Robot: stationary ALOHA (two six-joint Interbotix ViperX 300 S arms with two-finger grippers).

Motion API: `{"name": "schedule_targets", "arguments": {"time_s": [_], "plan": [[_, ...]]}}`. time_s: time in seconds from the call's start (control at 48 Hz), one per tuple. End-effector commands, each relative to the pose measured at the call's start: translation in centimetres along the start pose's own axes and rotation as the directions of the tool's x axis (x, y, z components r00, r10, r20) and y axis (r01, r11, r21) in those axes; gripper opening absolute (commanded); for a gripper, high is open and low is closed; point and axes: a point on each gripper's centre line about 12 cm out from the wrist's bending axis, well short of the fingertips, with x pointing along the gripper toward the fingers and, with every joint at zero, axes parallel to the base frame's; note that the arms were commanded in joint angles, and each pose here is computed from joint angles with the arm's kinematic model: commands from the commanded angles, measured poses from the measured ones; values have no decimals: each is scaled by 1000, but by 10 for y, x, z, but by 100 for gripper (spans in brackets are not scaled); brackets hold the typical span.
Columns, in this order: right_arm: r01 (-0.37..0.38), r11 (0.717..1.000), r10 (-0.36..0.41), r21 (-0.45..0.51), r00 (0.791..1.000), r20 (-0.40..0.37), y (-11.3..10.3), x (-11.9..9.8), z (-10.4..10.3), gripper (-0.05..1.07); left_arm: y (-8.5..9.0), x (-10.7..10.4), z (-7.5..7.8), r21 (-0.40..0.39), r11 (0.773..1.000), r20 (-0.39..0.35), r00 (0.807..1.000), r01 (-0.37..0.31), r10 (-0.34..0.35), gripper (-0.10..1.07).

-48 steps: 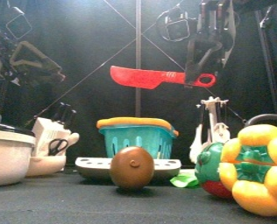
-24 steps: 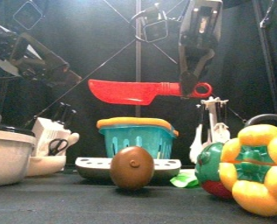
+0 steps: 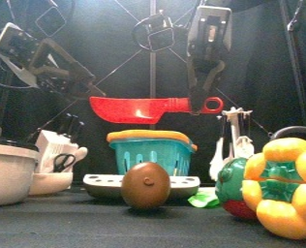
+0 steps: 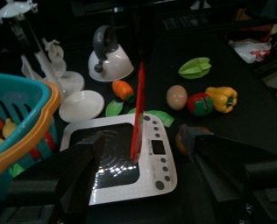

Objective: Grab knife with other hand

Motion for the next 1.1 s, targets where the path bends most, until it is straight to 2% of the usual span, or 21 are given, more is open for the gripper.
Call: {"name": "schedule_targets", "arguments": {"time_s": [0.0, 0.229, 0.542, 0.688, 0.812, 0.938, 1.021, 1.083], "plan": [[-5, 1000, 5, -5, 999, 49, 1, -14, 10, 12, 1, 6, 8, -18, 1000, 18, 1000, -15, 15, 100], [-2, 1000, 3, -11, 999, 52, 2, -14, 11, 12, 4, 8, 2, -45, 998, -8, 999, -35, 34, 96], [-4, 1000, 5, -14, 998, 61, 3, -12, 12, 12, 6, 9, 2, -51, 998, -12, 999, -45, 44, 60], [6, 1000, -4, -25, 997, 75, 1, -11, 12, 12, 5, 9, 2, -45, 998, -10, 999, -41, 40, 47], [18, 999, -13, -42, 993, 115, -1, -12, 14, 12, 5, 8, 1, -35, 999, -12, 999, -36, 36, 42], [12, 999, -4, -50, 987, 160, -2, -17, 10, 12, 5, 6, 1, -23, 999, -8, 1000, -31, 30, 41], [-1, 998, 13, -55, 977, 212, -3, -21, 7, 12, 4, 4, 0, -13, 1000, -7, 1000, -24, 24, 41], [-18, 998, 35, -64, 960, 278, -3, -25, 3, 12, 4, 3, 0, -8, 1000, -5, 1000, -21, 20, 41]]}}
